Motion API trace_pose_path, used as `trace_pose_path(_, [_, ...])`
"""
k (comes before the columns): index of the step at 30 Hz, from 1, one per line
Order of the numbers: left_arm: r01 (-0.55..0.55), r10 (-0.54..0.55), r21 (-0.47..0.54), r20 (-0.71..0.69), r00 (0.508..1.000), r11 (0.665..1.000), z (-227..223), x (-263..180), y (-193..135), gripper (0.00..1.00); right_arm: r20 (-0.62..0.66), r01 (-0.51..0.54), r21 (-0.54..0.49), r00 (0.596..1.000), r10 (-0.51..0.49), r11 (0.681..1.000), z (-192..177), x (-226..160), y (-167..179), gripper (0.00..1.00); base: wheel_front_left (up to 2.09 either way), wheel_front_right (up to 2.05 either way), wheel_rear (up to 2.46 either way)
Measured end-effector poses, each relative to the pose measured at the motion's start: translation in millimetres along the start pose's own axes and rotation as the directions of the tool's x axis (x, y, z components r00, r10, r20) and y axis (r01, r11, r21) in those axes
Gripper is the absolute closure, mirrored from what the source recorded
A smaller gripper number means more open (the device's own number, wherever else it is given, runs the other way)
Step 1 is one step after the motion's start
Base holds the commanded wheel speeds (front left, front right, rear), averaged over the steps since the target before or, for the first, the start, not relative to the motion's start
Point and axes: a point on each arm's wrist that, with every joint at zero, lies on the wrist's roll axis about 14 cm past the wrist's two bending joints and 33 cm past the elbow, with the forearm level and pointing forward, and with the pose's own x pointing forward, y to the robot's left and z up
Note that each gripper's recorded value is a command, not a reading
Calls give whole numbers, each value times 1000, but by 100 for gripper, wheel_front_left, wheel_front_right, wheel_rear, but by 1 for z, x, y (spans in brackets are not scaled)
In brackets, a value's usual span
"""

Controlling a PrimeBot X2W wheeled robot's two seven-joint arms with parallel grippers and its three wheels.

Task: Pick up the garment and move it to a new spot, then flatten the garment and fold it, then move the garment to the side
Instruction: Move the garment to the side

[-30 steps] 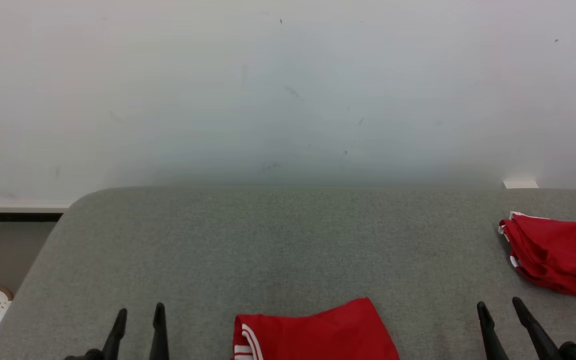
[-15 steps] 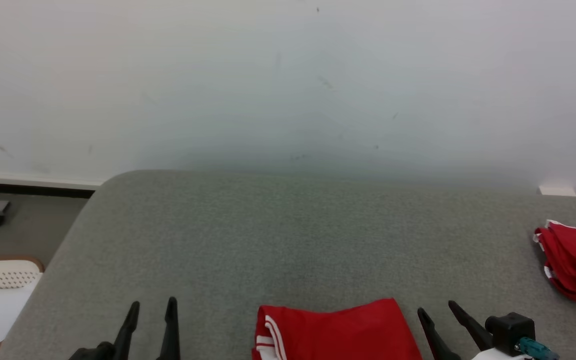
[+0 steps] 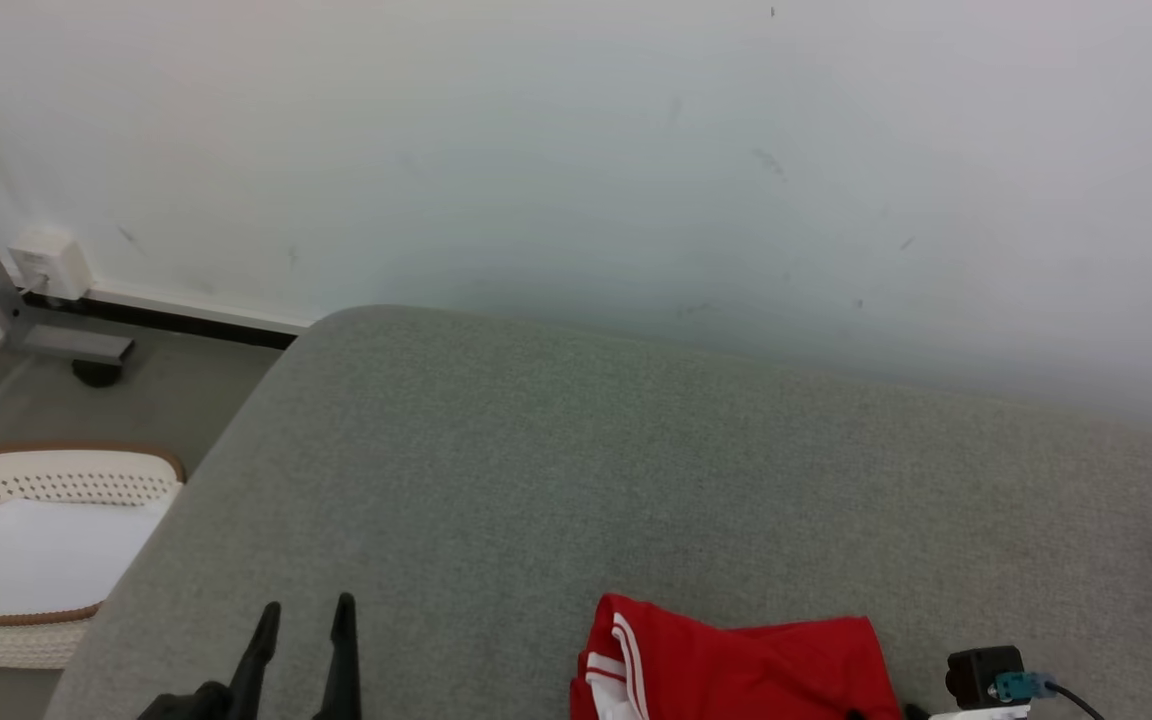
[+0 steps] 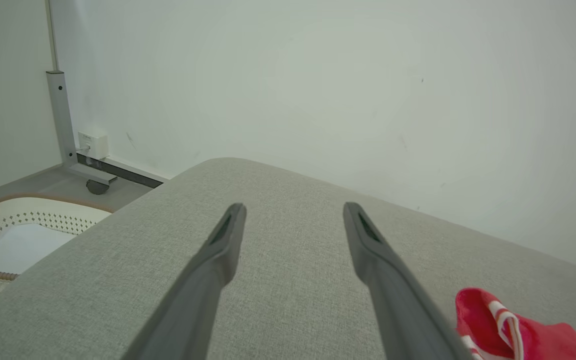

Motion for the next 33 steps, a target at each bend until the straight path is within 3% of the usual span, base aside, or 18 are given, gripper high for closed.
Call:
trace_pose_path(2, [-8,8,1,-1,1000,1000,0,-1,3,0,-39,-11,-4,999,11,1000,-3,3,4,0,0,0,0])
trace_pose_path(5, [-13,13,1,-2,1000,1000,-1,-2,4,0,-49,-26,4,998,26,1000,-3,5,9,89,0,0,0])
trace_pose_path(6, [-14,14,1,-3,1000,1000,-1,-2,5,0,-42,-33,7,999,33,999,-1,5,12,100,0,0,0])
trace_pose_path(15, [39,-39,-3,-3,999,999,-1,4,-12,0,96,-41,-2,995,41,999,32,1,12,100,0,0,0])
trace_pose_path(22, [185,-185,-16,-3,983,983,-2,18,-59,0,248,27,-13,968,-23,1000,83,-15,-20,100,0,0,0])
trace_pose_path(27, [310,-311,-34,-14,950,950,-7,26,-104,0,343,106,13,934,-104,994,112,-38,-55,100,0,0,0])
trace_pose_path(33, [466,-469,-64,-44,882,883,-19,26,-162,0,415,210,85,881,-226,974,122,-76,-102,100,0,0,0])
